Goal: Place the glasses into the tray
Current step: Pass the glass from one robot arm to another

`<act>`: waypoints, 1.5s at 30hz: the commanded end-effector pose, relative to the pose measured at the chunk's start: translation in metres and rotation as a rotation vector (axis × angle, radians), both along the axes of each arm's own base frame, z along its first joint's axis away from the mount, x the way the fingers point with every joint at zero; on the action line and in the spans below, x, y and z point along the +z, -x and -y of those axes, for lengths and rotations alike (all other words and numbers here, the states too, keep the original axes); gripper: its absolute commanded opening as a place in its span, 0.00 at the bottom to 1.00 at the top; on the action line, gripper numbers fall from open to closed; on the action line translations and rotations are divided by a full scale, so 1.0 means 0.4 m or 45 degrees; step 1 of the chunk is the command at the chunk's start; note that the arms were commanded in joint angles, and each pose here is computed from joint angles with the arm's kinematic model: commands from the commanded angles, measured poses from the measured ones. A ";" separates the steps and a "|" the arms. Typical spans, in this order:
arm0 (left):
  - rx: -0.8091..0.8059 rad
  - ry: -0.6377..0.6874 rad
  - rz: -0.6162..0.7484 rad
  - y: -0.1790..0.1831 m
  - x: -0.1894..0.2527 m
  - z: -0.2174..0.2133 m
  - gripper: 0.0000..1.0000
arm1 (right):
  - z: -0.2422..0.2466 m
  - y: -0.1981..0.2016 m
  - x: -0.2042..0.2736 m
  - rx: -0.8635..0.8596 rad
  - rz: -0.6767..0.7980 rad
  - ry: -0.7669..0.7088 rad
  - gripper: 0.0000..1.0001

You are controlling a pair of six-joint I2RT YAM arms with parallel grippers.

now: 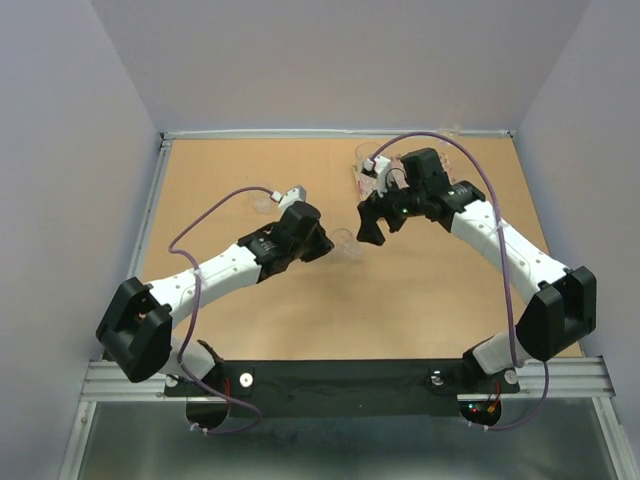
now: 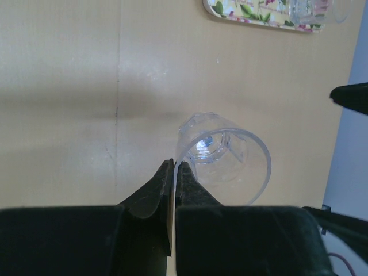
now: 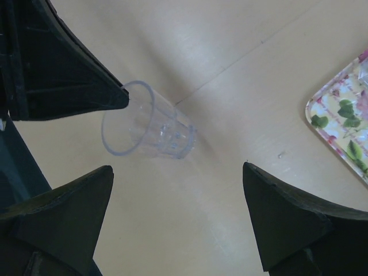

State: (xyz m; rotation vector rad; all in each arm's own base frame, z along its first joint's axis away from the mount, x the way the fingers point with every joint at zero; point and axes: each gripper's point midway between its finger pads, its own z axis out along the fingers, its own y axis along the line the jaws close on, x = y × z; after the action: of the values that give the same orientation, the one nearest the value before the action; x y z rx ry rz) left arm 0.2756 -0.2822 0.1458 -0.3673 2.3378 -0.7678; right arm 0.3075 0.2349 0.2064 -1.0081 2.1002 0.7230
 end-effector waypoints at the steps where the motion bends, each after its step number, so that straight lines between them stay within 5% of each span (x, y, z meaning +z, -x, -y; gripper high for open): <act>1: 0.139 -0.007 0.032 -0.035 0.052 0.009 0.00 | -0.039 -0.019 0.020 -0.102 -0.020 0.013 0.98; 9: 0.128 -0.031 0.000 -0.043 0.041 0.050 0.00 | -0.057 -0.042 -0.020 -0.182 -0.008 0.119 0.98; 16: 0.111 -0.026 0.006 -0.052 0.050 0.073 0.00 | -0.063 -0.052 -0.068 -0.220 -0.033 0.190 0.87; 22: 0.096 -0.016 0.005 -0.054 0.057 0.087 0.00 | -0.058 -0.070 -0.100 -0.261 -0.040 0.244 0.70; 27: 0.065 -0.010 0.011 -0.052 0.066 0.097 0.00 | -0.052 -0.079 -0.113 -0.281 -0.037 0.277 0.37; 32: 0.014 0.000 0.024 -0.046 0.076 0.108 0.01 | -0.051 -0.074 -0.118 -0.276 -0.039 0.283 0.21; 40: -0.071 0.052 0.083 -0.033 0.099 0.122 0.05 | -0.052 -0.055 -0.131 -0.223 -0.052 0.286 0.06; 45: -0.147 0.107 0.120 -0.014 0.115 0.133 0.22 | -0.051 -0.052 -0.125 -0.207 -0.047 0.274 0.00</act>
State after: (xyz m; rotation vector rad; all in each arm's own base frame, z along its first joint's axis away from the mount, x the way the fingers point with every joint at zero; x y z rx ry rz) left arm 0.2867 -0.3211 0.1501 -0.3209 2.3662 -0.7361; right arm 0.3258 0.2514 0.1458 -0.9000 2.3463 0.4153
